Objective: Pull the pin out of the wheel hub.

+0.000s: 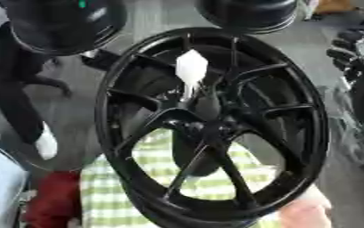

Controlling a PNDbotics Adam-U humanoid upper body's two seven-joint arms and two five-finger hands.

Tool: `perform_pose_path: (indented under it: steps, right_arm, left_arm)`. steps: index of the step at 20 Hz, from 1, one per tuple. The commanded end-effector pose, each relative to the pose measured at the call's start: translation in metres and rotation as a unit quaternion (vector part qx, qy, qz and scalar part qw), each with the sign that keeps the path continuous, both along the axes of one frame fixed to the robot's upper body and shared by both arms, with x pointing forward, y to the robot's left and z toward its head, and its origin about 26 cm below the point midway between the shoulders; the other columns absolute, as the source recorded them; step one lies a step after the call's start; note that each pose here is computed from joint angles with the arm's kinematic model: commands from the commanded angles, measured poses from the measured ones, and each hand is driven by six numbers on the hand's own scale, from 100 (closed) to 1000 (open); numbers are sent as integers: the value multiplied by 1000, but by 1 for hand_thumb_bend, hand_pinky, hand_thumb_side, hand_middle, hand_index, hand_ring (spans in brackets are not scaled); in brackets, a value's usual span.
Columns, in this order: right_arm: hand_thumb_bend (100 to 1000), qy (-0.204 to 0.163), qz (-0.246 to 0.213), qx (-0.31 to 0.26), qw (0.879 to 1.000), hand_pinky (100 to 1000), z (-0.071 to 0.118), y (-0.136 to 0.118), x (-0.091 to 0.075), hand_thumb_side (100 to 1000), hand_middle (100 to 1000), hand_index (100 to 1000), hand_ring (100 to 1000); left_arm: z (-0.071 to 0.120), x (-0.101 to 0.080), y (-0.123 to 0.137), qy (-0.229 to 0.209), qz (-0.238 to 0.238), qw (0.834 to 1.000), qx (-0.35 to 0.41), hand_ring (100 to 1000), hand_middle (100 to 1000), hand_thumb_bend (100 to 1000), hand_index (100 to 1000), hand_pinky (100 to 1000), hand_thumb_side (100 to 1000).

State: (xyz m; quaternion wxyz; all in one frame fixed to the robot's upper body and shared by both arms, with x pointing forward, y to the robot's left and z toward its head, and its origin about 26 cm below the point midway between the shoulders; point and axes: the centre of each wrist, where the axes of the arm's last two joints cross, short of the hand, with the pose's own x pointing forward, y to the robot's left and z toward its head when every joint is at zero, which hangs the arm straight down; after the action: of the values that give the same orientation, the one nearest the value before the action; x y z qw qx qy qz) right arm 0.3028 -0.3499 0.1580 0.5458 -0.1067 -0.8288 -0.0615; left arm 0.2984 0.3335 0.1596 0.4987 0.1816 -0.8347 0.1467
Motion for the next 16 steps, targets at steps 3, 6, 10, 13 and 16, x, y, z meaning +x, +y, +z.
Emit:
perform_pose_path:
  steps: [3,6,10,13,16]
  right_arm:
    - [100,-7,-3,-16,1000,955,7,-4,-1,705,770,824,820]
    - [100,-6,-4,-16,1000,955,6,-4,-1,706,770,824,820]
    - [100,-6,-4,-16,1000,955,6,-4,-1,706,769,824,820]
    - [100,-5,-3,-18,1000,956,6,-4,-1,706,769,824,819]
    - [100,-3,-3,-19,1000,955,6,-5,-1,706,768,823,818]
  left_arm:
    - [9,-2,2,-12,-1,1000,12,862,846,251,816,643,815]
    - [9,-2,2,-12,-2,1000,13,862,846,251,816,643,817]
    - [14,-1,3,-14,-3,1000,24,861,845,249,816,643,803]
    - [24,2,6,-19,-11,998,54,861,845,246,817,644,791]
    - [44,4,8,-25,-31,994,103,860,843,233,818,645,773]
